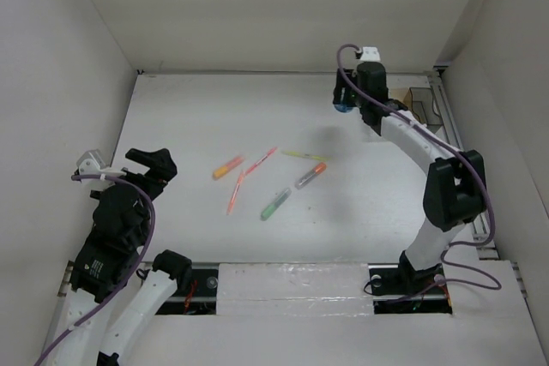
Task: Sort the stationery into containers
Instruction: Place the stationery in the storage box, then pick up the pen from the center of the board, then place the pen in the storage box.
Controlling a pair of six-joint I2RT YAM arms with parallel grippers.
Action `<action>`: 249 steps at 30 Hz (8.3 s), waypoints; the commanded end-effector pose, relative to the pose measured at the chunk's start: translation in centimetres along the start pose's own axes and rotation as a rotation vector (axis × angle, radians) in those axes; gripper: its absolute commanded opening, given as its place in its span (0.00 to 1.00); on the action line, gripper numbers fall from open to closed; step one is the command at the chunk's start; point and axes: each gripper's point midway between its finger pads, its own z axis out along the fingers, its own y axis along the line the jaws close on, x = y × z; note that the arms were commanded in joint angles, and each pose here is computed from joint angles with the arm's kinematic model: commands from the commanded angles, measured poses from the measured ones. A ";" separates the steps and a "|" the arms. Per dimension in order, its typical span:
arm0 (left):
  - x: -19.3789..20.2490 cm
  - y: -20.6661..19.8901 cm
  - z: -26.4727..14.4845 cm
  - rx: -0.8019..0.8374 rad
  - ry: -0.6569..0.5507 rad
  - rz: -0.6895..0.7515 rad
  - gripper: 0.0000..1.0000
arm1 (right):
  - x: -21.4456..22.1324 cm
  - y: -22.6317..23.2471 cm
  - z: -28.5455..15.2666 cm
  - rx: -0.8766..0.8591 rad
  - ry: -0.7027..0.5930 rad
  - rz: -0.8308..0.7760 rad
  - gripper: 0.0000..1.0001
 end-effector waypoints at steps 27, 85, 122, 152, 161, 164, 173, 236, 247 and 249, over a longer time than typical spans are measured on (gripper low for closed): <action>0.2 -1.1 0.5 0.044 0.007 0.021 1.00 | 0.9 -17.9 0.4 0.361 -0.004 0.214 0.00; 0.4 -0.8 0.7 0.027 0.011 0.031 1.00 | -3.7 -2.3 -6.9 0.141 -0.007 -0.006 0.99; 0.6 -1.3 0.6 0.054 0.025 0.034 1.00 | 18.0 9.7 -8.3 0.505 0.316 0.373 0.92; 0.3 -1.5 0.2 0.077 0.014 0.028 1.00 | 25.8 6.9 -8.2 0.516 0.466 0.401 0.01; 0.3 -1.6 0.2 0.077 0.014 0.019 1.00 | 21.9 7.5 -10.1 0.449 0.431 0.399 0.00; 0.1 -1.6 0.0 0.083 0.008 0.013 1.00 | 18.4 7.3 -11.1 0.414 0.364 0.387 0.00; 0.1 -1.6 0.0 0.083 0.008 0.013 1.00 | 9.7 -0.3 -11.8 0.489 0.195 0.263 0.00; 1.0 -2.4 0.0 0.139 0.045 0.055 1.00 | 1.1 -36.2 1.7 0.488 0.001 0.238 0.00; 0.9 -2.5 0.1 0.144 0.038 0.060 1.00 | 1.7 -36.3 3.0 0.467 0.085 0.258 0.00; 0.9 -2.5 0.1 0.144 0.038 0.060 1.00 | 2.3 -36.4 3.3 0.467 0.097 0.260 0.00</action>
